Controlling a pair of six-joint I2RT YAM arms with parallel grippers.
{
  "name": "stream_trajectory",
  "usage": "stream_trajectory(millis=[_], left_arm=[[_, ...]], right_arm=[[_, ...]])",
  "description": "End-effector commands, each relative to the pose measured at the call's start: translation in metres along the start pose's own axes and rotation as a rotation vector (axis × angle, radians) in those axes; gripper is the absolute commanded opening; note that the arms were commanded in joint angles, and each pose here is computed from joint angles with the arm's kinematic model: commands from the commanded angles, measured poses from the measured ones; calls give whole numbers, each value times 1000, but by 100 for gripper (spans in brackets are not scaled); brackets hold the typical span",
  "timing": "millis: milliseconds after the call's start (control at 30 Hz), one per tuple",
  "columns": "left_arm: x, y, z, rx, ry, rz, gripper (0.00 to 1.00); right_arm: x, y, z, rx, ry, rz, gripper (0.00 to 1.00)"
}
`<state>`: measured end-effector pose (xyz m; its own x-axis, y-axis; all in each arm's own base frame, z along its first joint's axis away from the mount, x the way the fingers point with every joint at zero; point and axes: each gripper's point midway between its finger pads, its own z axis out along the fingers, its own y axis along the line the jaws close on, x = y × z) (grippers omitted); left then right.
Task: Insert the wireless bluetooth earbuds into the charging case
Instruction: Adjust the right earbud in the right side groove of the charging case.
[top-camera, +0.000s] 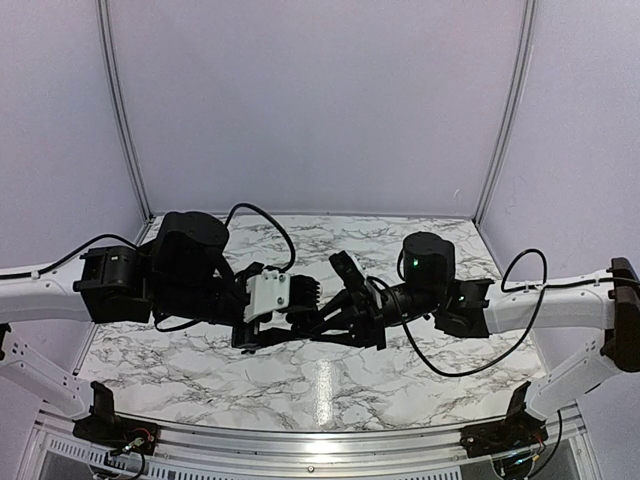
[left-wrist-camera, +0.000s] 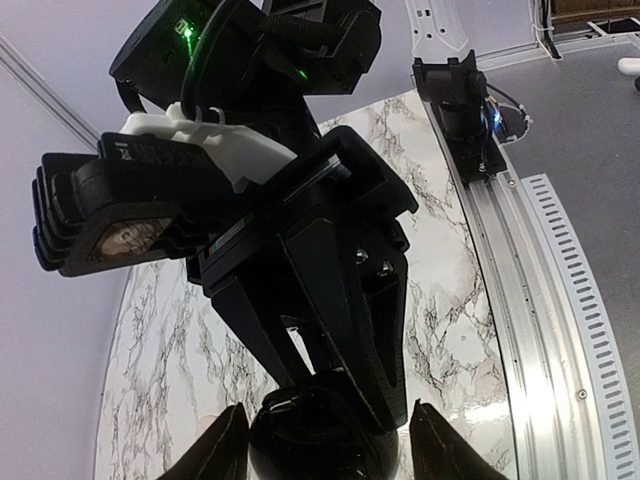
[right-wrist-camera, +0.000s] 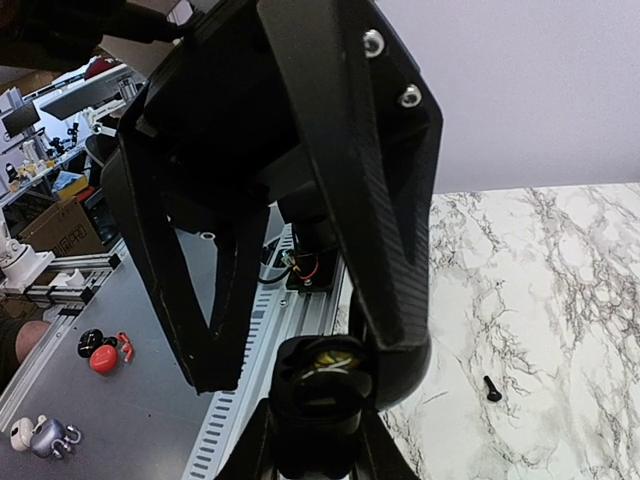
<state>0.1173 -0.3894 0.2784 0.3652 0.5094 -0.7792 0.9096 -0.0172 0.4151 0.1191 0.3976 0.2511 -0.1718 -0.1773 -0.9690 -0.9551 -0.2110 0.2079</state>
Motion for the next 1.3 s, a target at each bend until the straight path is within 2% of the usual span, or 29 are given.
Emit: stream_trajectory(millis=[0,167,300,400,800,1267], left_arm=[[4,-6,-6,4,15,14,56],[3,-5,-8,-18,22,33,56],[-3,0,-12,-47,19,41,62],[-6,3,-12,-67,31,58,63],[-5,-5,0,-43,85,106,66],[-3,-11,-3,-24,87,89,55]], right_arm=[[-22,0,-2,-3,-56,-41,0],[-19,-1,-1,-7,-51,-33,0],[-17,-2,0,-6,-44,-30,0],[-14,-4,1,-1,-34,-24,0],[-10,-5,4,2,-16,-12,0],[-18,-6,-1,13,-48,-14,0]])
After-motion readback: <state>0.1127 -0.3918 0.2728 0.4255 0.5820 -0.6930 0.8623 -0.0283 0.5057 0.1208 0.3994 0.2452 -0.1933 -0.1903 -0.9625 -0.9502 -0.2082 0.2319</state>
